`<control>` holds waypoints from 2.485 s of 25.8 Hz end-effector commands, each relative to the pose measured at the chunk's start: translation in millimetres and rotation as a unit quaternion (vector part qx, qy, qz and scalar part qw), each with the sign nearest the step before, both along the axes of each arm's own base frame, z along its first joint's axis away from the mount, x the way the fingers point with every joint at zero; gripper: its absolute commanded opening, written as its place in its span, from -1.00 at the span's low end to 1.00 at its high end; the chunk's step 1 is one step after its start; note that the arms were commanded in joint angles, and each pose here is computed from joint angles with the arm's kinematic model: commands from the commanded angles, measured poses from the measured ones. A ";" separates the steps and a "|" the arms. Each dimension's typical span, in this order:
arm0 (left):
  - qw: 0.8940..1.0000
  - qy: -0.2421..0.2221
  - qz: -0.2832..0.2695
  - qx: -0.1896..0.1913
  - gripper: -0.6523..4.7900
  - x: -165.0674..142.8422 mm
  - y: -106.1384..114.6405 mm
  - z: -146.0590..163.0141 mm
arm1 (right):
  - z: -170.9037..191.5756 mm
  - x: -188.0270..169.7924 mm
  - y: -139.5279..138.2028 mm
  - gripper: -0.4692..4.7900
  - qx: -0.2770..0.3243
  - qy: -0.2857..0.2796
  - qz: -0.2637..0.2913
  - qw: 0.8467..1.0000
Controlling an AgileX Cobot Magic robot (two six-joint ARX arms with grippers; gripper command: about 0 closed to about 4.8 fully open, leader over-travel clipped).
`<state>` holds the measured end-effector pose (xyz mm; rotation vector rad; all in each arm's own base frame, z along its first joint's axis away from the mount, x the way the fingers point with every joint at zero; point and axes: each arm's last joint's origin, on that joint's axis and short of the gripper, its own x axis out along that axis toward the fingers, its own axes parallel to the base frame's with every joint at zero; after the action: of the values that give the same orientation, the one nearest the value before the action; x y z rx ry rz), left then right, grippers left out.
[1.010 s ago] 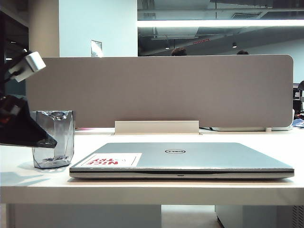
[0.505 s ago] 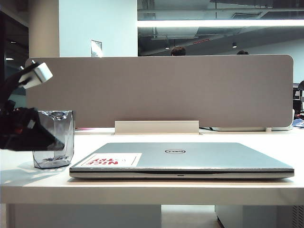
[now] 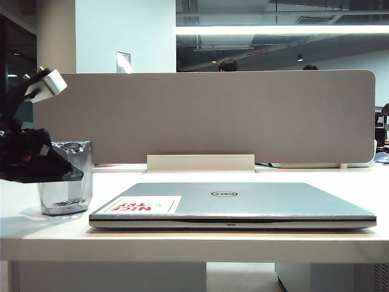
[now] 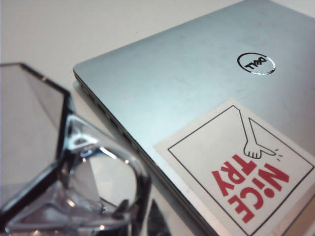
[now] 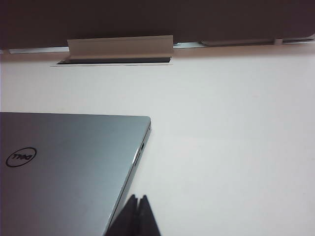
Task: Pick up the water cup and place it on the side of the laptop away from you.
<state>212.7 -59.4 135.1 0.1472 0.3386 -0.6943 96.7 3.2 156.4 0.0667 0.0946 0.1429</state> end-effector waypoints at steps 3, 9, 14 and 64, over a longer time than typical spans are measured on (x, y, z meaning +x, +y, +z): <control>1.000 -0.006 -0.002 -0.004 -0.73 1.1 -0.8 2.1 | -1.4 0.3 0.1 -0.85 0.000 -0.001 0.002 1.000; 1.000 -0.003 0.005 -0.014 -0.78 1.5 -0.8 3.1 | -5.3 -0.1 0.1 -0.85 0.001 0.020 0.001 1.000; 0.996 -0.008 0.027 -0.082 -0.78 7.0 -2.3 15.0 | -5.3 -0.1 0.0 -0.85 0.000 0.020 0.000 1.000; 0.989 0.047 0.139 -0.026 -0.78 219.1 -267.9 59.2 | -5.9 -0.4 1.3 -0.85 0.003 0.023 0.022 0.999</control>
<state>430.5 -328.0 190.9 0.0261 0.4334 -0.4423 95.9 4.4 151.7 0.0734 0.1450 0.1787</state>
